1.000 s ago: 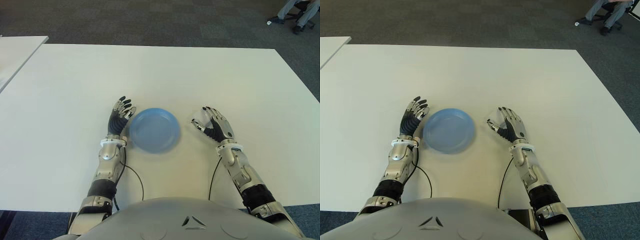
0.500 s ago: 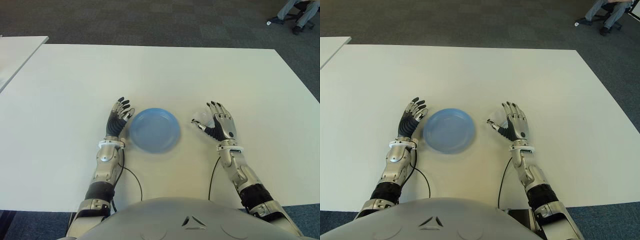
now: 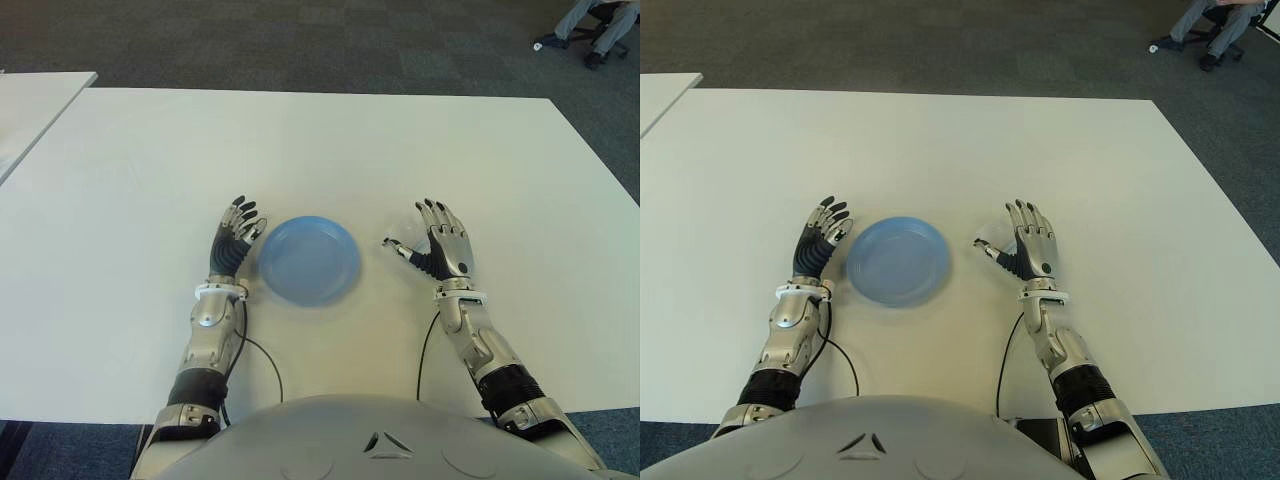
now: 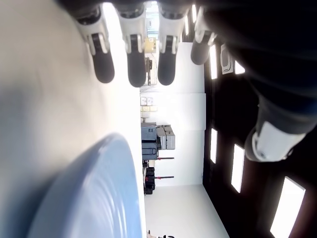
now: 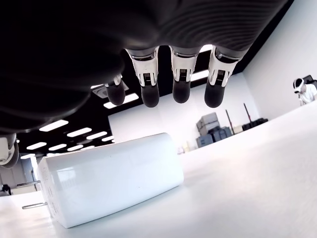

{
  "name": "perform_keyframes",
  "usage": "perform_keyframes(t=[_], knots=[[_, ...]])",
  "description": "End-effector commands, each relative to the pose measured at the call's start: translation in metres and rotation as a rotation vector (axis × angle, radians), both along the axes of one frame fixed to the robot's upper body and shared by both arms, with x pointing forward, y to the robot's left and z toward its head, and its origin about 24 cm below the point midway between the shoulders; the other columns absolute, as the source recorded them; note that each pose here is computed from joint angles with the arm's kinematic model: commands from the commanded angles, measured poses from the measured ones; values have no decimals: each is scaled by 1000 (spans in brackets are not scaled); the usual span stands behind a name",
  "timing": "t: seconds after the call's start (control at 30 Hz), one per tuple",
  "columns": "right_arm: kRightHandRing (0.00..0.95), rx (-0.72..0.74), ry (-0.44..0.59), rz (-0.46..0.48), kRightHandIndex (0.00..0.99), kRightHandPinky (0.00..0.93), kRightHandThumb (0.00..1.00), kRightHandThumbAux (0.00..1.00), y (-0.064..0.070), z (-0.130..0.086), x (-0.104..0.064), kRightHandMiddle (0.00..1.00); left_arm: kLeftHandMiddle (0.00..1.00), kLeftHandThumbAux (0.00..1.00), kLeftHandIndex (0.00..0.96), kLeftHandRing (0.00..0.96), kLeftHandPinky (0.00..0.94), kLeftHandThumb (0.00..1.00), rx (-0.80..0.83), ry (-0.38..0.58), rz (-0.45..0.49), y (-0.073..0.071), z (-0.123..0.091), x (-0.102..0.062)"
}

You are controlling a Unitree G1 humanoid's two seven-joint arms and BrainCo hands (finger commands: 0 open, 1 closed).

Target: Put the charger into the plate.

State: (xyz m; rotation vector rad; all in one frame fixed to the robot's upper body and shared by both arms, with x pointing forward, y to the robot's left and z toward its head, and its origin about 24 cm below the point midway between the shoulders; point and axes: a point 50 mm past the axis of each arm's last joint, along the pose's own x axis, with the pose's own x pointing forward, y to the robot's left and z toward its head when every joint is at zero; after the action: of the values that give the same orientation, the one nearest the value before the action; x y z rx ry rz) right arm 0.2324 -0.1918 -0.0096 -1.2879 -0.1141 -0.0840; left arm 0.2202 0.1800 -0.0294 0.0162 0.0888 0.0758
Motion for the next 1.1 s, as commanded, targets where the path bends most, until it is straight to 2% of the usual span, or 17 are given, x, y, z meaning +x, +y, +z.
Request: perform_keyframes(t=[0.03, 1.1], knots=[[0, -22, 81, -20, 0, 34, 341, 299, -3, -16, -12, 0, 174, 544, 102, 180, 198, 0, -10, 79, 2, 3, -12, -10], [2, 72, 129, -20, 0, 94, 290, 313, -6, -18, -13, 0, 192, 552, 120, 198, 214, 0, -14, 84, -1, 3, -11, -11]])
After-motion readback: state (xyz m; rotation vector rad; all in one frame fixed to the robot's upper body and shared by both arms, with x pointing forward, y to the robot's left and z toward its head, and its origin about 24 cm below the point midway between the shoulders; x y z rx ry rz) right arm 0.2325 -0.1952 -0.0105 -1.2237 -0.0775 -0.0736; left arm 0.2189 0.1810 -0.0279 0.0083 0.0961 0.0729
